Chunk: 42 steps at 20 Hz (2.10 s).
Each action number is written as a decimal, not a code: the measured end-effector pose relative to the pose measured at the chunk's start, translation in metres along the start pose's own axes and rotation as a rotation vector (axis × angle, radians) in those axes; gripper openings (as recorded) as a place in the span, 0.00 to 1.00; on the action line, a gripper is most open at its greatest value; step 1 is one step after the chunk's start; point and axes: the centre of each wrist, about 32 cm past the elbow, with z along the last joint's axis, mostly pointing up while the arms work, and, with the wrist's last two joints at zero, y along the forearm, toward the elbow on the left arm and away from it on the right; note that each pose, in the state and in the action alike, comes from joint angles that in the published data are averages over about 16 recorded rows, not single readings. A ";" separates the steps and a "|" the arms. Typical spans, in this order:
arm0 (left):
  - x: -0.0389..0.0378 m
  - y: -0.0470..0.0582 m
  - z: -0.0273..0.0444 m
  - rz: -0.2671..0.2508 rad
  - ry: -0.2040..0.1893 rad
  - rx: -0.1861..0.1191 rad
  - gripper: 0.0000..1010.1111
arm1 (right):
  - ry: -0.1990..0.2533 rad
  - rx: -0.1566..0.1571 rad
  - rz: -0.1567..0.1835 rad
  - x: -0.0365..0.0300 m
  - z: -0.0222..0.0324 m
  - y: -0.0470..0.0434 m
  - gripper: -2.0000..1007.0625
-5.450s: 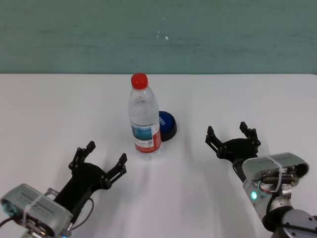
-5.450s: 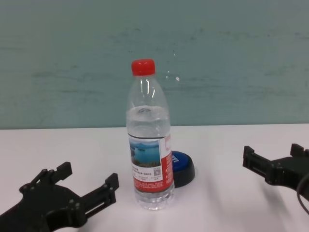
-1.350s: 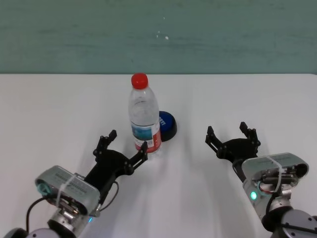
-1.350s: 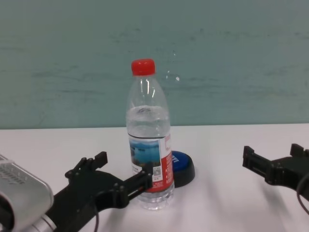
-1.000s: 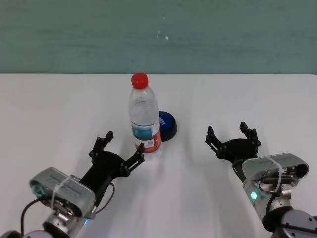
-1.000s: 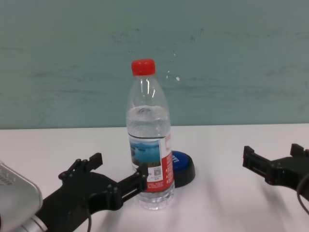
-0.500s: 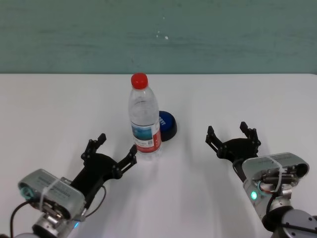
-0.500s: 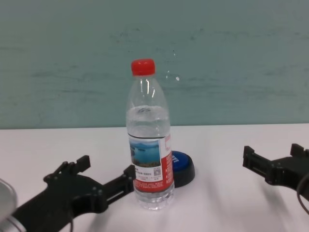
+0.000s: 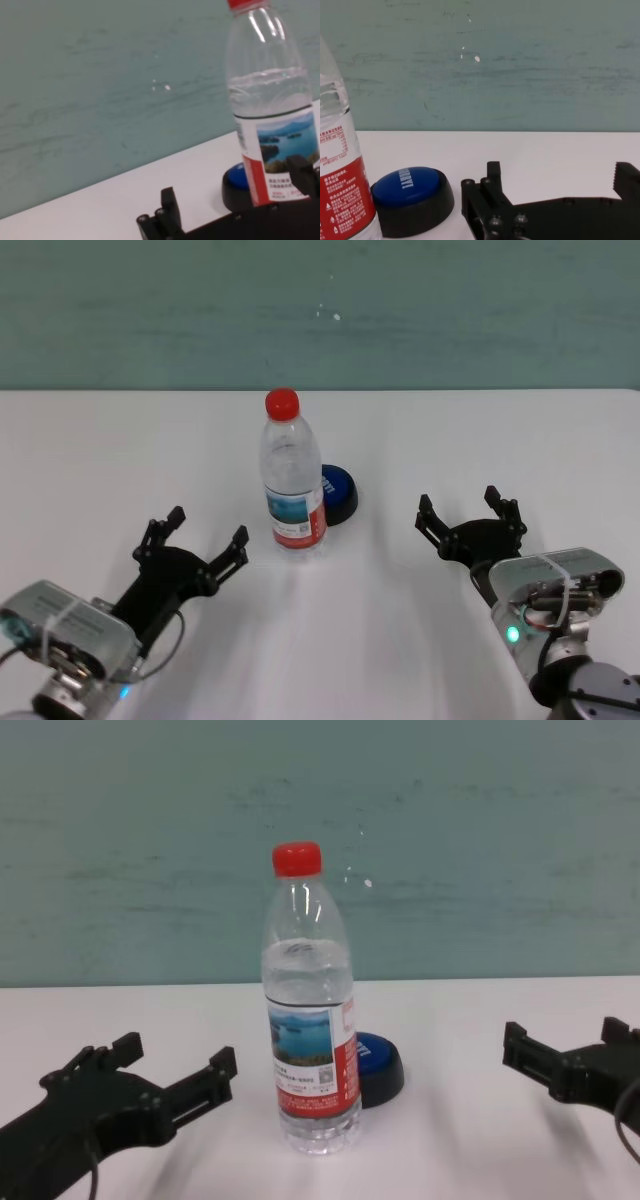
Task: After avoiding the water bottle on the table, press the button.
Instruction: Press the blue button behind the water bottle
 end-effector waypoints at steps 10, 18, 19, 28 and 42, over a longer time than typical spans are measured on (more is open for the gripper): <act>0.0084 0.002 -0.0007 0.027 0.004 0.006 1.00 | 0.000 0.000 0.000 0.0000 0.0000 0.0000 1.00; 0.0136 -0.003 -0.0021 0.035 -0.003 0.002 1.00 | 0.000 0.000 0.000 0.0000 0.0000 0.0000 1.00; 0.0144 -0.004 -0.0022 0.036 -0.004 0.001 1.00 | 0.000 0.000 0.000 0.0000 0.0000 0.0000 1.00; 0.0218 -0.014 -0.0022 0.035 -0.010 -0.001 1.00 | 0.000 0.000 0.000 0.0000 0.0000 0.0000 1.00; 0.0345 -0.034 -0.0023 0.034 -0.030 -0.015 1.00 | 0.000 0.000 0.000 0.0000 0.0000 0.0000 1.00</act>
